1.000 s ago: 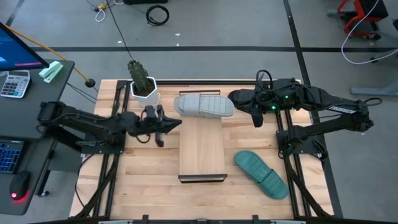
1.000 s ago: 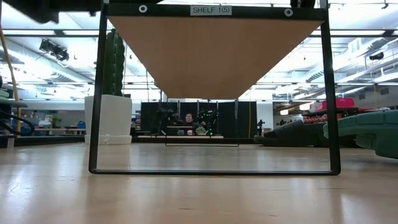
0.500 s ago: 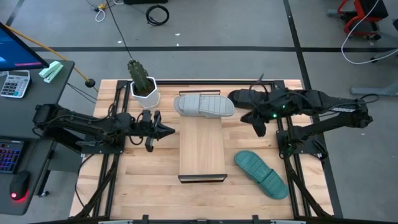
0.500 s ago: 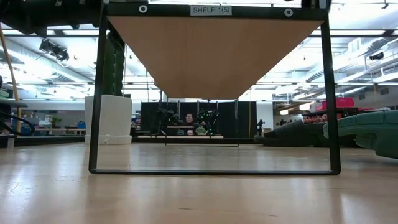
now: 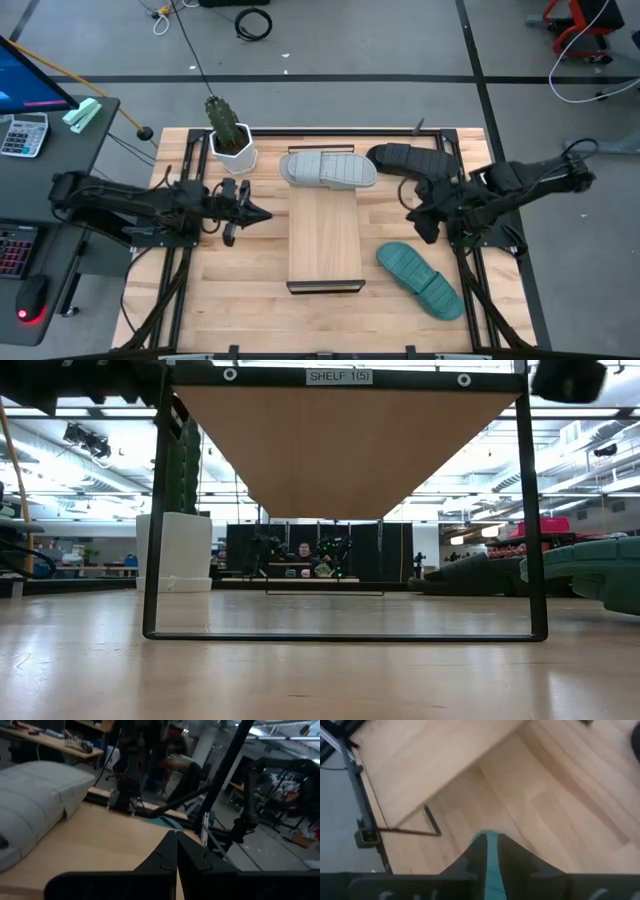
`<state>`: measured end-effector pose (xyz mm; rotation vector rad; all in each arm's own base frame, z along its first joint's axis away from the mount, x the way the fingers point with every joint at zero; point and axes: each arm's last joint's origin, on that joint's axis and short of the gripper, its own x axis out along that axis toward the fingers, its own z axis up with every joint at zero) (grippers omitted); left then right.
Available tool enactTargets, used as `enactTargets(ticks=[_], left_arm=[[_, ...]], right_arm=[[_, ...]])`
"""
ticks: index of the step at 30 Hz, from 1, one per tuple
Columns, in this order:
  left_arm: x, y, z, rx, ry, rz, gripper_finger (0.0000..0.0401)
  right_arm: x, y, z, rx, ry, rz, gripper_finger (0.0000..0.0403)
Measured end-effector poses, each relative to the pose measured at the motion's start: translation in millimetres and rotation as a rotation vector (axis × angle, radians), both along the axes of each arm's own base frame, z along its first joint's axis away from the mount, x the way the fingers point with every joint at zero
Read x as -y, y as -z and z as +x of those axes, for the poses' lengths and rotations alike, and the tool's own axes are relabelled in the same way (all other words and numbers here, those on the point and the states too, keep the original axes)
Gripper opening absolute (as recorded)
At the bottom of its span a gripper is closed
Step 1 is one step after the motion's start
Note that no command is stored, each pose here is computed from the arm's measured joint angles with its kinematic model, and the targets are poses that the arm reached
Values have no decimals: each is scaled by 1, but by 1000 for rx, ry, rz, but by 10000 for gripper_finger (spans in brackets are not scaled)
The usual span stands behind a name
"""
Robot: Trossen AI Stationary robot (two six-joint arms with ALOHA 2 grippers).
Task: Pick and place slippers onto the shelf
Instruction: Put the green pair of slippers on the shelf
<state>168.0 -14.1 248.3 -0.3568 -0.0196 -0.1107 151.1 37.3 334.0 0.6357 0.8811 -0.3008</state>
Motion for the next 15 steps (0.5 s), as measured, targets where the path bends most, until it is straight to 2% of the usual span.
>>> enactTargets(ticks=[8,15], left_arm=[[-1,-2,-6,-5,-6,-33,9],[-2,-2,-6,-2,-43,-47,15]], right_arm=[[-2,39,-33,-165,20,43,38],[-3,62,-45,-225,0,96,40]])
